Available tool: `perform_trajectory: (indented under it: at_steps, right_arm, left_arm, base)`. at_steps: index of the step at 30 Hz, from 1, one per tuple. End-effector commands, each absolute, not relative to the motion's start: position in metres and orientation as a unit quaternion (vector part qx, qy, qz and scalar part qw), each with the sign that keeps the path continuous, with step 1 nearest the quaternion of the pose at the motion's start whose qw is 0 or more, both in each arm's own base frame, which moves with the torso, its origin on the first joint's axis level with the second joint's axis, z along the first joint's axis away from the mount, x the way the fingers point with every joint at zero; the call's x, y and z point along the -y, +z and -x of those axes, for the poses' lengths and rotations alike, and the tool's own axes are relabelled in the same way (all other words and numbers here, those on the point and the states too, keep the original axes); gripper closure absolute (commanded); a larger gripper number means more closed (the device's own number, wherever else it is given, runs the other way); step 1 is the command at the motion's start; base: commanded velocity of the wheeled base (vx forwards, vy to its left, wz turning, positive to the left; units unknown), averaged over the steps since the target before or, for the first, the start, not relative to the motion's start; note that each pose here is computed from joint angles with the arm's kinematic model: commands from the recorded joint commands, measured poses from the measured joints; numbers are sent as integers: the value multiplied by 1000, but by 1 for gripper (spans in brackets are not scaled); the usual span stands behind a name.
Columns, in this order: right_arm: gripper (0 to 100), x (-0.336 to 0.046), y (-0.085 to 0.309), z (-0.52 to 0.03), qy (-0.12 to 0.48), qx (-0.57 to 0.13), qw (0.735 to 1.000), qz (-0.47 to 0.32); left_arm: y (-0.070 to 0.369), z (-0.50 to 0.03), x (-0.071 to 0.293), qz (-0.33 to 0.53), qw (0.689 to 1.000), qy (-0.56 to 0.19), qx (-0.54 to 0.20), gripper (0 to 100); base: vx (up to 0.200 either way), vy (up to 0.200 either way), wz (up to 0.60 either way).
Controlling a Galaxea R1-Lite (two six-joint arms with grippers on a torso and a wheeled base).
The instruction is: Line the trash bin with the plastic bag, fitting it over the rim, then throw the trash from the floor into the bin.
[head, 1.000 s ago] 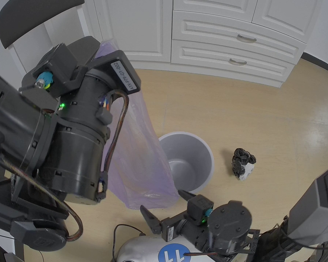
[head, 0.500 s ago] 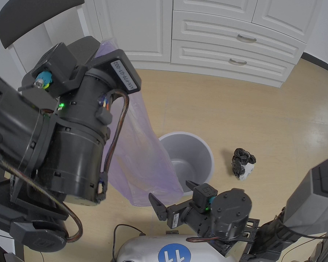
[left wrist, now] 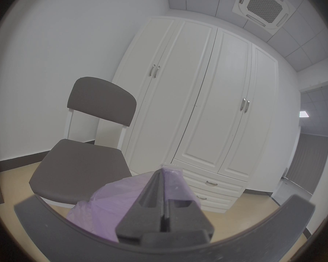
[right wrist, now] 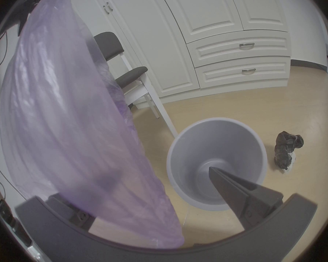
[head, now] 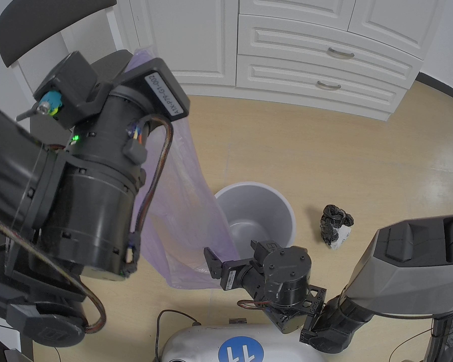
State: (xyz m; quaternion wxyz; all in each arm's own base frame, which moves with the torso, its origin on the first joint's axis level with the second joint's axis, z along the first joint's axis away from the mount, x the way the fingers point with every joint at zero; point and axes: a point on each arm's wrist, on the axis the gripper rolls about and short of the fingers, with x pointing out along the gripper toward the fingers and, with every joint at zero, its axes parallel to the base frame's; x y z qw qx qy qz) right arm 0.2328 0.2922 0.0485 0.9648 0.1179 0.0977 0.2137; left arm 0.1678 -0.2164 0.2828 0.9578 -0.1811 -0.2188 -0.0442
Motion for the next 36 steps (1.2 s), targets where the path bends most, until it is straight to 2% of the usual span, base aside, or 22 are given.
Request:
perform_trajectory:
  at_steps: [1,14,22,36]
  right_arm:
    - [0,-296,42,-237,211,-101,965,-120]
    - [0,-293,44,-237,209,-99,965,-123]
    - [0,-289,56,-240,203,-87,966,-132]
    - [0,-220,97,-263,150,-129,976,-93]
  left_arm:
    - [293,-164,209,194,953,-40,230,100]
    - [315,-166,183,211,941,-6,263,100]
    - [315,-166,181,211,941,-5,264,100]
    - [305,-167,180,196,947,-5,254,100]
  base:
    - [0,0,0]
    - [0,0,0]
    - [0,0,0]
    - [0,0,0]
